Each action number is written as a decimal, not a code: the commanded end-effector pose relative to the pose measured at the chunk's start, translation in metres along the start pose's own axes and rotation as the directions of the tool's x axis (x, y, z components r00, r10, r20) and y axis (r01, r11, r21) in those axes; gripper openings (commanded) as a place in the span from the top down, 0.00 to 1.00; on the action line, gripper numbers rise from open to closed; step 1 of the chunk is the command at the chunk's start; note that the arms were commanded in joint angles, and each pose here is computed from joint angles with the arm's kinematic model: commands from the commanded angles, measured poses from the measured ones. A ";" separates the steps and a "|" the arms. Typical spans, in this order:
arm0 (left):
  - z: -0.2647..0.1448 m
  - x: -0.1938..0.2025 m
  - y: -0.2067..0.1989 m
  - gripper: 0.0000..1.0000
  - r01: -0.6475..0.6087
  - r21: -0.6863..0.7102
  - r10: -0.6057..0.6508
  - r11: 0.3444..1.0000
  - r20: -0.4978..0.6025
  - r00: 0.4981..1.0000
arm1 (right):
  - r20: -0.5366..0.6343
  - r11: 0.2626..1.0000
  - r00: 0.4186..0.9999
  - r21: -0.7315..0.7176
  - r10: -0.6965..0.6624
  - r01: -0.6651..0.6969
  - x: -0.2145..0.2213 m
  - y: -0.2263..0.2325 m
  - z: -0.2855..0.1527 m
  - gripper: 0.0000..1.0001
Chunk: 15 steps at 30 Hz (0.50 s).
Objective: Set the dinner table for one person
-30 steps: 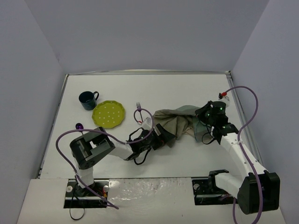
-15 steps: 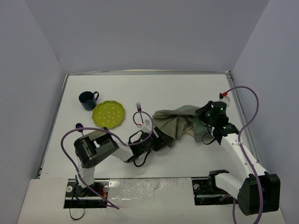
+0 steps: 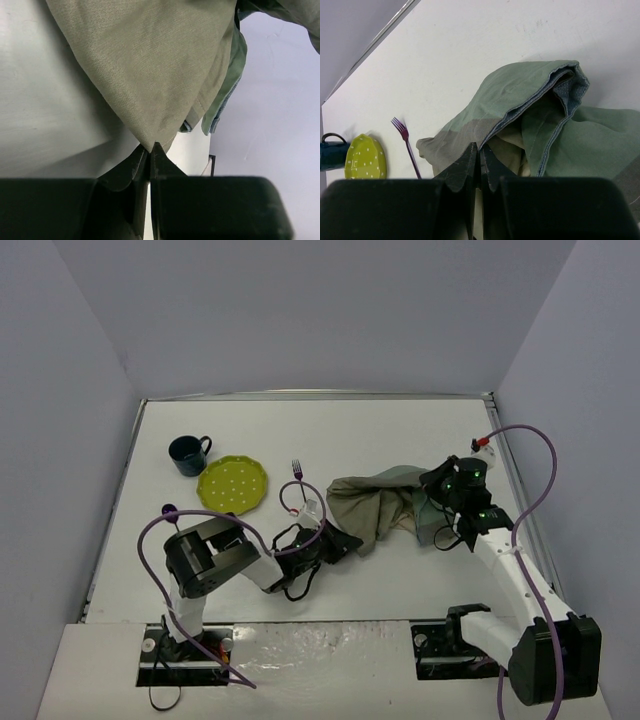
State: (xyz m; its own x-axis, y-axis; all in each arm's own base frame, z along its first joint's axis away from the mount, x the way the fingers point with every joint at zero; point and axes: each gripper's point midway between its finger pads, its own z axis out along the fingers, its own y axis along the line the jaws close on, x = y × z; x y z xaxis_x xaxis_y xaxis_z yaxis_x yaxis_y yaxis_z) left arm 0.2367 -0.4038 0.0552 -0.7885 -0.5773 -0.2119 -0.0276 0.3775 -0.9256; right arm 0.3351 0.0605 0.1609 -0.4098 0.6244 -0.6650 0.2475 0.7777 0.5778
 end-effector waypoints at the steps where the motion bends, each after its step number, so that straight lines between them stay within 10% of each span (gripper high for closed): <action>1: -0.020 -0.026 -0.083 1.00 -0.048 0.214 0.030 0.976 0.088 0.996 | 0.113 0.996 0.993 -0.082 -0.013 0.023 -0.038 0.027 -0.012 1.00; 7: -0.042 -0.044 -0.113 1.00 -0.256 0.115 0.245 0.960 0.103 0.964 | 0.167 0.995 0.984 -0.064 -0.060 0.071 -0.067 0.040 -0.022 1.00; 15: -0.102 -0.139 -0.134 1.00 -0.652 -0.299 0.704 0.696 0.110 0.701 | 0.380 0.996 0.924 -0.049 -0.049 0.073 -0.152 0.078 -0.066 1.00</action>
State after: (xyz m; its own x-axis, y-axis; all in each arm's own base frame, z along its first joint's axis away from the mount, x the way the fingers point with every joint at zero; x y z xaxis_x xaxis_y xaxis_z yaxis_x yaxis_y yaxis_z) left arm 0.2642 -0.3698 0.2252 -0.6313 -0.4645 -0.6211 0.2959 0.5959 -0.7465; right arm 0.3538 0.0434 0.2588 -0.2648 0.5772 -0.7725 0.1956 0.8166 0.5431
